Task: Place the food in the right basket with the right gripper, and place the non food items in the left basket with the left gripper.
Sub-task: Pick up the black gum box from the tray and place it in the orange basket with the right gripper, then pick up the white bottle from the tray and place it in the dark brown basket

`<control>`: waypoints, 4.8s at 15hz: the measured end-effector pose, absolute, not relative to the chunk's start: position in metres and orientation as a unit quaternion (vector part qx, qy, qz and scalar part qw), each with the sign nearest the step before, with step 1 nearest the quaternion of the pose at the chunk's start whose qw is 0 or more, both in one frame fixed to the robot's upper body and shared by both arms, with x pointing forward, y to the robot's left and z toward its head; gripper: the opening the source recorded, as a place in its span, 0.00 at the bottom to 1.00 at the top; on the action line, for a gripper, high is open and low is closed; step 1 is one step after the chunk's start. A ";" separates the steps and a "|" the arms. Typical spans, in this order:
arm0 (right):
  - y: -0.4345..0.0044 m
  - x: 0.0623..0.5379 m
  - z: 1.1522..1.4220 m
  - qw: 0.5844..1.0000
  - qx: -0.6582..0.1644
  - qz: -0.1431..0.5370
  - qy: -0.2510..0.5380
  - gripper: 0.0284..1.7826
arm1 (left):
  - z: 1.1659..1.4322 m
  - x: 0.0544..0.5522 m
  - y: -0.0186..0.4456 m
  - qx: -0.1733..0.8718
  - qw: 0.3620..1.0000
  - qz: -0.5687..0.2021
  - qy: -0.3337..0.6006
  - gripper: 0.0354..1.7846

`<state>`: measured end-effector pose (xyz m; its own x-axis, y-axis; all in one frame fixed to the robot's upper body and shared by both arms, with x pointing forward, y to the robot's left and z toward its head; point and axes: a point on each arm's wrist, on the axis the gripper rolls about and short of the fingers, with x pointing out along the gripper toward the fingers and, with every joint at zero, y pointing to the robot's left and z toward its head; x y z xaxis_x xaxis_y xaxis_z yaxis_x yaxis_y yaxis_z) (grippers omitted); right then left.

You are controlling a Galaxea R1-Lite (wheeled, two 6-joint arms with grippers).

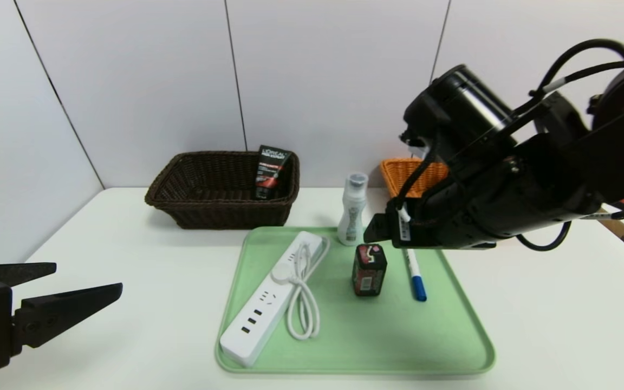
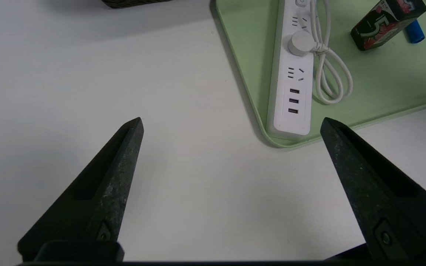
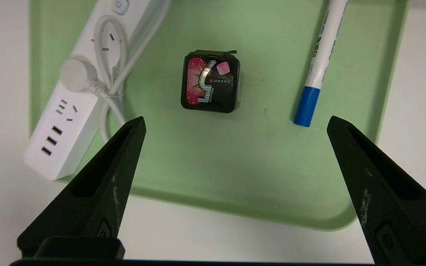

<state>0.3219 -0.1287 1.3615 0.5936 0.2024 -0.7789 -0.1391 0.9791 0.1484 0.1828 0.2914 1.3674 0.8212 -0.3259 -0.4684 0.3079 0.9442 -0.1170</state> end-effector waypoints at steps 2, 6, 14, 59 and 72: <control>-0.117 0.334 1.347 0.885 0.038 0.081 0.456 0.95 | 1.367 0.183 0.291 -0.018 0.954 -0.166 0.250 0.94; -0.101 0.352 1.327 0.878 0.034 0.066 0.472 0.95 | 1.366 0.183 0.291 -0.016 0.954 -0.165 0.250 0.94; -0.084 0.374 1.292 0.864 0.033 0.038 0.500 0.95 | 1.366 0.182 0.292 -0.015 0.954 -0.166 0.249 0.94; -0.233 0.520 1.331 0.949 0.136 -0.026 0.285 0.43 | 1.358 0.178 0.294 -0.012 0.953 -0.162 0.254 0.94; -0.224 0.435 1.414 0.953 0.134 0.021 0.271 0.86 | 1.359 0.173 0.297 -0.015 0.956 -0.163 0.242 0.94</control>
<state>0.4346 -0.2238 1.4144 0.8523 0.1127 -0.5108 0.0330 0.9630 0.2676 0.1728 0.2965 1.3588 0.8299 -0.3197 -0.4573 0.3047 0.9462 -0.1084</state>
